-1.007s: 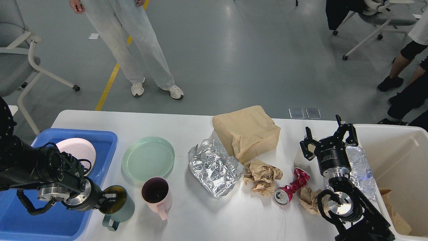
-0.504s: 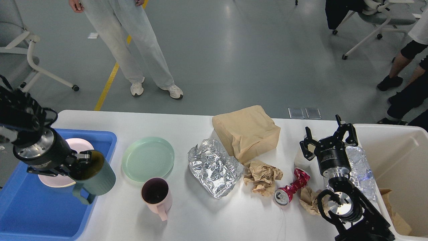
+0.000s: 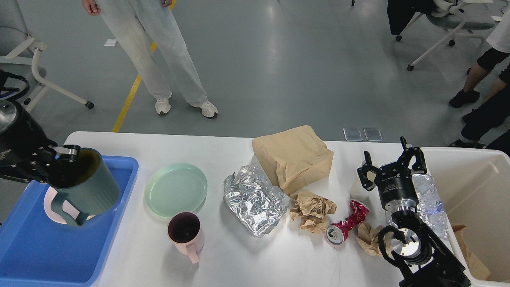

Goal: Tidy desktop
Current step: 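Lift the teal mug and carry it onto the blue tray, then set the teal mug down in the tray corner and release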

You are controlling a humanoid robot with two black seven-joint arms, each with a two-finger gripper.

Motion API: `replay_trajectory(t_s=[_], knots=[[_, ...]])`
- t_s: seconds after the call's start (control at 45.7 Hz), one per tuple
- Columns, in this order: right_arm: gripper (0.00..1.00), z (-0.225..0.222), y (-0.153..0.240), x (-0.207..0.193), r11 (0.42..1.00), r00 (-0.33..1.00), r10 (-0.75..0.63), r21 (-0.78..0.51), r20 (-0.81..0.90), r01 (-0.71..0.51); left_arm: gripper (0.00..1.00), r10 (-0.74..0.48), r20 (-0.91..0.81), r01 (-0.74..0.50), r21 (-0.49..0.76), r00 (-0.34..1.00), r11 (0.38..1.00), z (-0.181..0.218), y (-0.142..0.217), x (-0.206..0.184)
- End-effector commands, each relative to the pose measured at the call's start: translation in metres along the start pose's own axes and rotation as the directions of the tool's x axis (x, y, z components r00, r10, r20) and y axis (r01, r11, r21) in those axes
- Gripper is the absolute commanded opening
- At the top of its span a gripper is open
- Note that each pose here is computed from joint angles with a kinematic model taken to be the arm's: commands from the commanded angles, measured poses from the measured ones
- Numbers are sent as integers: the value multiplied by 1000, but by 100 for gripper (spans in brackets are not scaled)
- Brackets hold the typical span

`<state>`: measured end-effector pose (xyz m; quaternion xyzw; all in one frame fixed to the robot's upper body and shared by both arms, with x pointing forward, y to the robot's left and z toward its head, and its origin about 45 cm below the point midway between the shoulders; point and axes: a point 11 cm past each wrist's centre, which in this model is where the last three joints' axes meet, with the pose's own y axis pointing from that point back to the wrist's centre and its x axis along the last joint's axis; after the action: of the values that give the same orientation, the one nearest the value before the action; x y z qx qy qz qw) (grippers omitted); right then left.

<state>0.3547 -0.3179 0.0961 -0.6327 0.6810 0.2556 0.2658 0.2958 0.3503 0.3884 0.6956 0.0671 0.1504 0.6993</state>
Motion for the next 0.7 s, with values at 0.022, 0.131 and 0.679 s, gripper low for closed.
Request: replay_trajectory(t_s=[0.022, 0.131, 0.679], knots=[[100, 0, 0, 0, 1000, 1000, -1, 0, 0, 1, 0, 3, -48, -5, -28, 999, 1000, -68, -34, 12], [100, 0, 0, 0, 1000, 1000, -1, 0, 0, 1, 0, 18, -97, -17, 11, 995, 1000, -141, -61, 17], [100, 0, 0, 0, 1000, 1000, -1, 0, 0, 1, 0, 167, -222, -118, 219, 961, 969, -279, -168, 32]])
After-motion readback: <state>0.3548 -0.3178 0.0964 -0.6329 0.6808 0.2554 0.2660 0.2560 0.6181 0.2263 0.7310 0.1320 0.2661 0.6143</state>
